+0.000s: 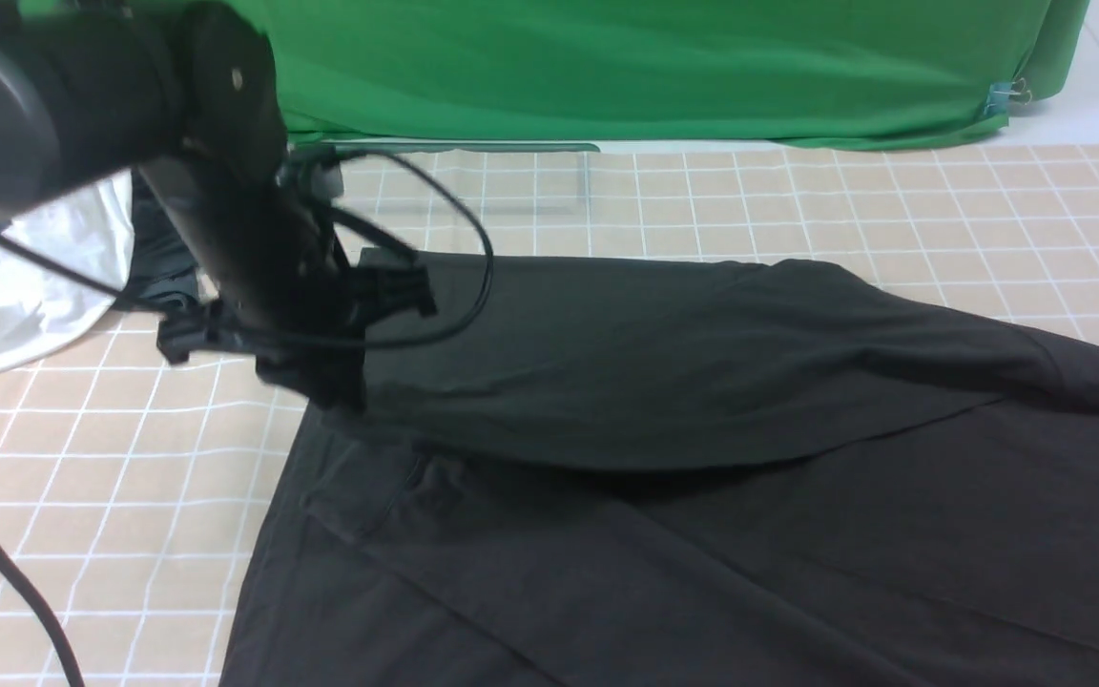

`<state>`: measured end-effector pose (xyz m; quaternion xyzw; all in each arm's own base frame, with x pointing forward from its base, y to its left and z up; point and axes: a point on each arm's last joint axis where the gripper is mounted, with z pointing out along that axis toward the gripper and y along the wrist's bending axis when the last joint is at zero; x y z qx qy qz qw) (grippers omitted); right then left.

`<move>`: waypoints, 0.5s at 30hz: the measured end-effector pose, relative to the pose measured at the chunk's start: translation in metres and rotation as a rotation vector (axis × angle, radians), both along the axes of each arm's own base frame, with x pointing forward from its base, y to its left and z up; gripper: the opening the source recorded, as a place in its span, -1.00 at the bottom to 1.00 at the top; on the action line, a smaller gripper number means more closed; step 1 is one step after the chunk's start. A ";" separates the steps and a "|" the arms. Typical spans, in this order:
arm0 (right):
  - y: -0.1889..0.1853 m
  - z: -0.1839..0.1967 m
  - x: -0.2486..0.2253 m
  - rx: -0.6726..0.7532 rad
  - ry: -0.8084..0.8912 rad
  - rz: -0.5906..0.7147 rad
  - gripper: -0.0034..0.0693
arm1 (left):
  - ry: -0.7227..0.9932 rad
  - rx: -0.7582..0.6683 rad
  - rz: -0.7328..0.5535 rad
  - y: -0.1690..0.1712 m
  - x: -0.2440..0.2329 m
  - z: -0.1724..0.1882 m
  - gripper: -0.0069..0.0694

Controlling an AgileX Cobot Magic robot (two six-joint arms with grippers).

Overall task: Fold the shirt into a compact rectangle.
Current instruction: 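Fold the left side of the dark shirt inward over its body with the left gripper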

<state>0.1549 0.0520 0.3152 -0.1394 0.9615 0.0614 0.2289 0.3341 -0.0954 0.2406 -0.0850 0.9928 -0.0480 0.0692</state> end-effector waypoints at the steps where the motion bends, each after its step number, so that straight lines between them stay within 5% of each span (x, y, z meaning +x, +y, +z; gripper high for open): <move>1: 0.000 0.000 0.000 0.001 -0.002 0.000 -0.36 | 0.004 -0.001 0.005 0.000 -0.001 -0.004 -0.71; 7: 0.000 0.000 0.000 0.001 -0.004 0.000 -0.33 | 0.034 -0.003 0.024 0.001 -0.008 -0.017 -0.62; 15: 0.000 0.000 0.000 -0.001 -0.006 0.004 -0.30 | 0.098 0.021 -0.011 0.003 -0.015 -0.017 -0.14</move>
